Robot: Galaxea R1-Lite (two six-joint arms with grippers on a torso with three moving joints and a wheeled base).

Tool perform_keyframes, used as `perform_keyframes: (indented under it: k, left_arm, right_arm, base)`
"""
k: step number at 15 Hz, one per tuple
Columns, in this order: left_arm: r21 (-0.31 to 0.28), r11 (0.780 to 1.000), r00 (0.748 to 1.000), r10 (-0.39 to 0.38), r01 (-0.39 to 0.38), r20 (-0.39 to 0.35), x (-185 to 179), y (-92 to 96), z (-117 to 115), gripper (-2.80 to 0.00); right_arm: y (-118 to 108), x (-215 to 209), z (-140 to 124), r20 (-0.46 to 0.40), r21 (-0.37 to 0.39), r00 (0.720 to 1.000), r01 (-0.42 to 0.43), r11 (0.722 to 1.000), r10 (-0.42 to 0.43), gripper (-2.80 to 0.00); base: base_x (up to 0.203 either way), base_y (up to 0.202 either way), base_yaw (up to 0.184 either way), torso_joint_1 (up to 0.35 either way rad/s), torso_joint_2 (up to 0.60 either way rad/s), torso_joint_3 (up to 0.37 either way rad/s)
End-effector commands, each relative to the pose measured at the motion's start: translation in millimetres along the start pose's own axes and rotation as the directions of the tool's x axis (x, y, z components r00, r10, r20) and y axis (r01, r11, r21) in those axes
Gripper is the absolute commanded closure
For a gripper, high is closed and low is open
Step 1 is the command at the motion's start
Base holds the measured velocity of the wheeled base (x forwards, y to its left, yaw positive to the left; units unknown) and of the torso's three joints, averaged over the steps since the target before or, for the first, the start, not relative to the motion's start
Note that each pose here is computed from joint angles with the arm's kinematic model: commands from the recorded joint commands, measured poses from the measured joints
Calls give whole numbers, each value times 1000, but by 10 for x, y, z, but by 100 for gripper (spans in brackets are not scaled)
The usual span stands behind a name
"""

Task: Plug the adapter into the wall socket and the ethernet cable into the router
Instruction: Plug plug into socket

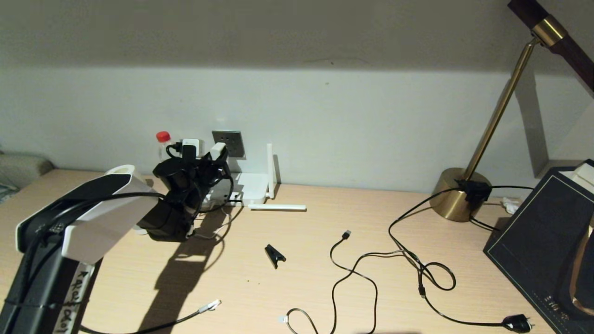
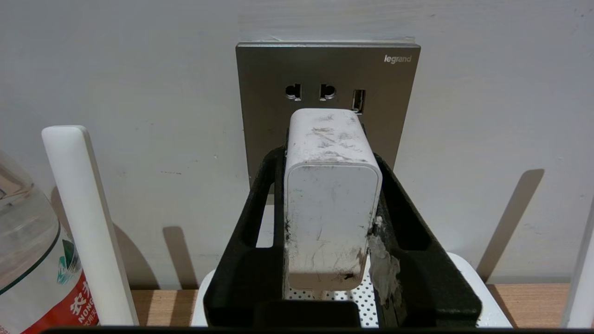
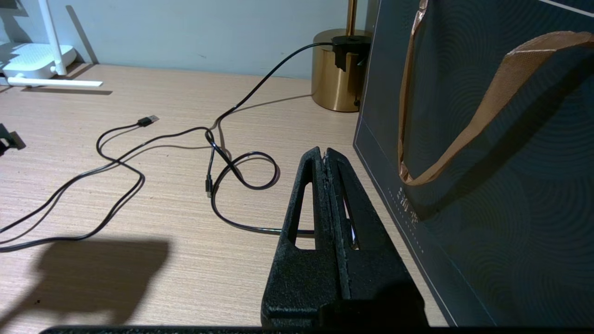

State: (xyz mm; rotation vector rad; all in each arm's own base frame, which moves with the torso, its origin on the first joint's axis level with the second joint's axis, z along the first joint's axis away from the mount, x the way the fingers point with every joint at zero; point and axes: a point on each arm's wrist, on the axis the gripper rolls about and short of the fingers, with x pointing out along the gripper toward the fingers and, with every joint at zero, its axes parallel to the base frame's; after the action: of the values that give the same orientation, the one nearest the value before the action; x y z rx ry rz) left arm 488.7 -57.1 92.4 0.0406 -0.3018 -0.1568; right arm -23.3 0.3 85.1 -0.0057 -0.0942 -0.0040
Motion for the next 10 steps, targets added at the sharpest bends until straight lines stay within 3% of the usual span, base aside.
perform_keyframes:
  k: [1, 10]
  left_arm:
    - [1, 1000, 1000, 0, 0, 11, 11, 1, 1, 0]
    - [2, 1000, 1000, 2, -2, 21, 53, 15, 41, 0]
  right_arm:
    - [1, 19, -100, -34, -1, 999, -1, 1000, 1, 0]
    - [1, 19, -100, -34, -1, 999, -1, 1000, 1, 0]
  base:
    - [0, 0, 0, 0, 0, 0]
    - [0, 0, 0, 0, 0, 0]
